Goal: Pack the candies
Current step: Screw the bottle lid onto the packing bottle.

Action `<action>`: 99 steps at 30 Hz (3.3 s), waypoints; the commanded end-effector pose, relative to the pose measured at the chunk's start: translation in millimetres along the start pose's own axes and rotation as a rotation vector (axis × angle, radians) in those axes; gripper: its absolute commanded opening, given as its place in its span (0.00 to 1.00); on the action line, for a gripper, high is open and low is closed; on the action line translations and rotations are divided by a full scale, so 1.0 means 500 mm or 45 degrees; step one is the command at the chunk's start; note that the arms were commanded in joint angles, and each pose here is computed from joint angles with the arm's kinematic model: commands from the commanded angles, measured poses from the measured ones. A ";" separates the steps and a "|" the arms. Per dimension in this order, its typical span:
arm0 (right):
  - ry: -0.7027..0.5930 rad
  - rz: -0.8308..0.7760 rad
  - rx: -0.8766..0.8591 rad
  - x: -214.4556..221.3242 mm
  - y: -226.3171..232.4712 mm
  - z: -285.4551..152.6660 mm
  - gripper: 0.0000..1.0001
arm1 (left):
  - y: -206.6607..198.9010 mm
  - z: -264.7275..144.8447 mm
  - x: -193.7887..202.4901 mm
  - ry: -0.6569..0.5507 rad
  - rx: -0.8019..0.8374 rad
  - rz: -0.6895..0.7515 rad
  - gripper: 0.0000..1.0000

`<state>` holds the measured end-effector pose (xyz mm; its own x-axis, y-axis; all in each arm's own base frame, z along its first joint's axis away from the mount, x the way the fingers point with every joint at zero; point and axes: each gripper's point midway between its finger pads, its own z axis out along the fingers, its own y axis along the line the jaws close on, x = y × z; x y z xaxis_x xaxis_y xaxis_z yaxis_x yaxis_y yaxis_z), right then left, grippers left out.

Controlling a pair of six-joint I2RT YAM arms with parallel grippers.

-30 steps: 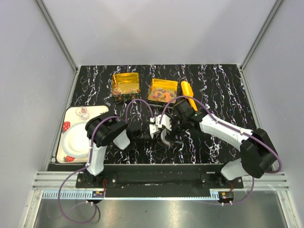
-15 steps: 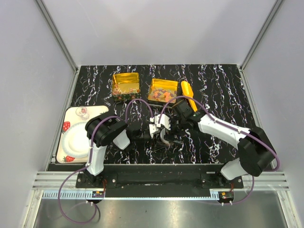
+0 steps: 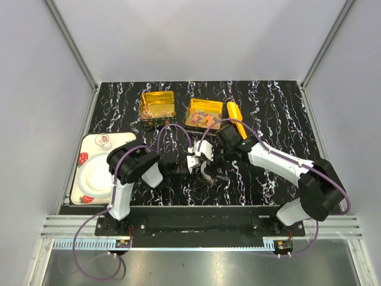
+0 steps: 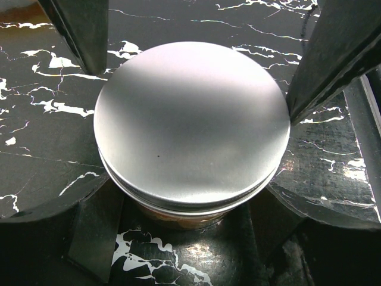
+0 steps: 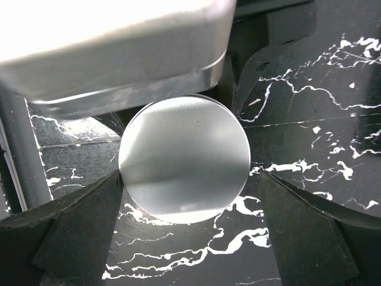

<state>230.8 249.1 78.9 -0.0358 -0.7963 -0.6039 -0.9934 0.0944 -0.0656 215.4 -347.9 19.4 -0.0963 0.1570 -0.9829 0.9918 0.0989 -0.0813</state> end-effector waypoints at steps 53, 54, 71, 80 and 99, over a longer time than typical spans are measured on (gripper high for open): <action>-0.177 0.151 -0.047 -0.070 -0.050 -0.023 0.72 | 0.014 0.009 -0.138 -0.317 -0.005 0.284 0.64; -0.197 0.160 -0.057 -0.077 -0.054 -0.024 0.72 | 0.014 0.009 -0.136 -0.315 -0.007 0.280 0.64; -0.205 0.291 -0.182 -0.059 -0.061 -0.002 0.66 | 0.012 0.008 -0.139 -0.318 -0.002 0.285 0.63; -0.164 0.273 -0.172 -0.029 -0.055 0.010 0.65 | 0.013 0.008 -0.138 -0.317 -0.003 0.284 0.63; -0.041 0.259 -0.104 0.046 -0.015 -0.010 0.47 | 0.015 0.008 -0.138 -0.316 -0.013 0.281 0.63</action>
<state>246.6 247.4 80.3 -0.2283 -0.6962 -0.6806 -0.9733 0.1801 0.1422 212.3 -350.4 19.9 -0.0943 0.1561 -0.9832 0.9931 0.0835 -0.0820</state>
